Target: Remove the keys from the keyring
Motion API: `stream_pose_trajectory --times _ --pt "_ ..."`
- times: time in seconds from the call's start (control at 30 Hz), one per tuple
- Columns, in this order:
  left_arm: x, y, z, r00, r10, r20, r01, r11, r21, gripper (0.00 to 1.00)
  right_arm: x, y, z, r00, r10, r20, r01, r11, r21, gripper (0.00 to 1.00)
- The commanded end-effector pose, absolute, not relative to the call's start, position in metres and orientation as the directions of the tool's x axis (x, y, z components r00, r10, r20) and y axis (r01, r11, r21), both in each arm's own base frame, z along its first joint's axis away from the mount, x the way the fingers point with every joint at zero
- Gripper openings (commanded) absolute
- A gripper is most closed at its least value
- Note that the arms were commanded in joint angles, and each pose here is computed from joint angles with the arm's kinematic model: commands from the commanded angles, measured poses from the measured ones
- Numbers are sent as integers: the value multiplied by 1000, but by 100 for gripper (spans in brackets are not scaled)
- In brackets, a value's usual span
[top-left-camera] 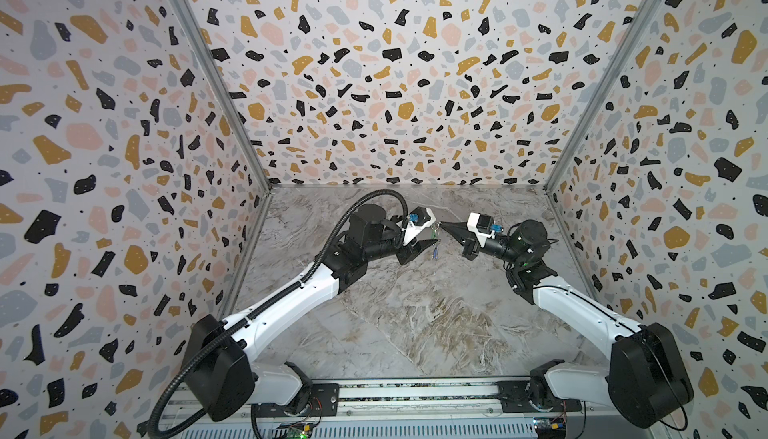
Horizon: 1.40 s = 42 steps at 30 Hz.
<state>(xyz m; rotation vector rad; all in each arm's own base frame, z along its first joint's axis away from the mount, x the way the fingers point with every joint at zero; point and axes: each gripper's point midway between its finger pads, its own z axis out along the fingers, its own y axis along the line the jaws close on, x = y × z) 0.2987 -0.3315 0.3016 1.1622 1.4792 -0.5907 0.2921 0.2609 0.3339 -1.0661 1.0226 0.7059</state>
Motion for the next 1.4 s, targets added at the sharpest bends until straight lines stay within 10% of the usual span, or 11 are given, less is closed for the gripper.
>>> stream_pose_trajectory --times 0.0,0.37,0.77,1.37 --pt "309 -332 316 118 339 -933 852 448 270 52 287 260 354 437 16 -899 -841 363 -402 0" --pt "317 -325 330 139 295 -945 781 554 288 41 289 260 351 429 5 -903 -838 376 -396 0" --pt "314 -332 315 133 344 -929 814 497 301 1 288 259 364 437 50 -898 -832 403 -382 0" --pt "305 -350 301 112 388 -915 887 377 268 0 281 256 373 444 139 -885 -841 407 -358 0"
